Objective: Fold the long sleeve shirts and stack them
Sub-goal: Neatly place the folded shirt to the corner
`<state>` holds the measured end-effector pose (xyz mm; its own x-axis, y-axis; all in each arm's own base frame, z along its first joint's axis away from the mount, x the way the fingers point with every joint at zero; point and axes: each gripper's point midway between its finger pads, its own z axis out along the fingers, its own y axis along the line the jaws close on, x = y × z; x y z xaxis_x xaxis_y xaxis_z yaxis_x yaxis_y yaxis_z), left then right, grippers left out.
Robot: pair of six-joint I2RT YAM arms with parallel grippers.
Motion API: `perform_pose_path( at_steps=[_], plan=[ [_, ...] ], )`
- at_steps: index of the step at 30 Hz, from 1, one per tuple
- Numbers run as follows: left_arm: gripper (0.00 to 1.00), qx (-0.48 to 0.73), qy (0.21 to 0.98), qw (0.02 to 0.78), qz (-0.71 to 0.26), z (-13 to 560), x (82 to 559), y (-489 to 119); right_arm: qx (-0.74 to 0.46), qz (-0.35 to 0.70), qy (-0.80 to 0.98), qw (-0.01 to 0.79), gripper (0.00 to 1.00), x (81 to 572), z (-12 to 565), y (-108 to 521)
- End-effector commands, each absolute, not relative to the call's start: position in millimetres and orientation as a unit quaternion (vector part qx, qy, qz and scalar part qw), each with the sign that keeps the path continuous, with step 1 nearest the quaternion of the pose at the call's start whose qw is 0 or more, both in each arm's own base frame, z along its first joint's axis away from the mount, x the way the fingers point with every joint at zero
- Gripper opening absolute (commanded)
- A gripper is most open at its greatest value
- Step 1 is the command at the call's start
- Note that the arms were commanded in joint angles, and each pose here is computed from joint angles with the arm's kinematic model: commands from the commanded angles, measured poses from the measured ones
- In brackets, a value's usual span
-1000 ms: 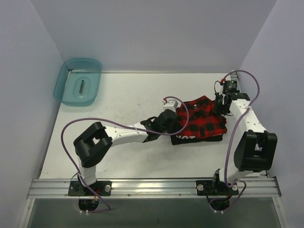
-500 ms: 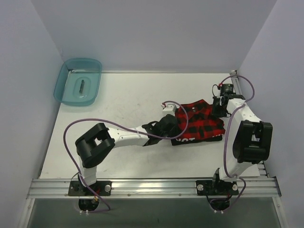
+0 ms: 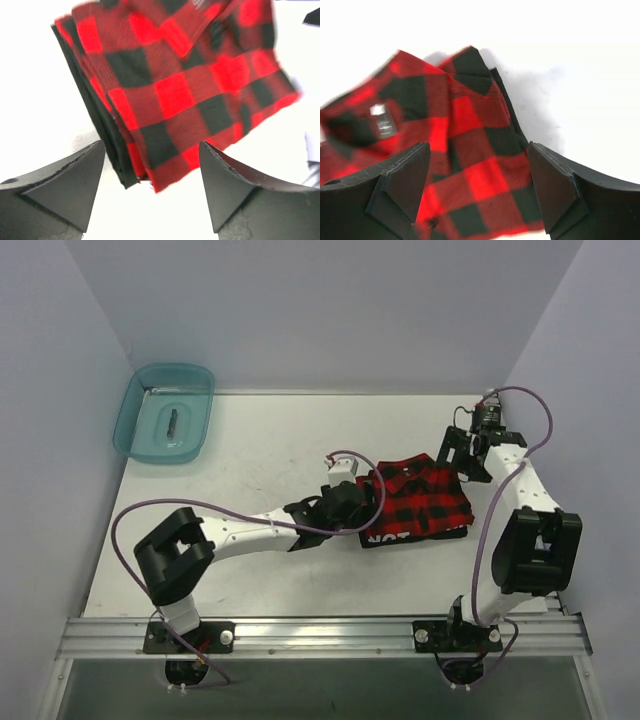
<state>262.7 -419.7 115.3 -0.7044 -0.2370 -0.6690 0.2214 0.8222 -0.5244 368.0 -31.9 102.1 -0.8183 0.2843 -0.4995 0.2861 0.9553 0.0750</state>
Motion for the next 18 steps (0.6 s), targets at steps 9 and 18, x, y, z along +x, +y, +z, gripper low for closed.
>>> perform_pose_path(
  at_steps=[9,18],
  plan=[
    [0.73,0.075,0.803,0.445,-0.389,234.1,263.1,-450.0,0.298,0.138,0.882,0.337,0.65,329.2,172.3,-5.6],
    [0.55,0.06,0.852,0.352,-0.383,104.4,257.9,-471.0,0.406,0.264,0.809,0.332,0.52,303.8,97.2,-9.2]
  ],
)
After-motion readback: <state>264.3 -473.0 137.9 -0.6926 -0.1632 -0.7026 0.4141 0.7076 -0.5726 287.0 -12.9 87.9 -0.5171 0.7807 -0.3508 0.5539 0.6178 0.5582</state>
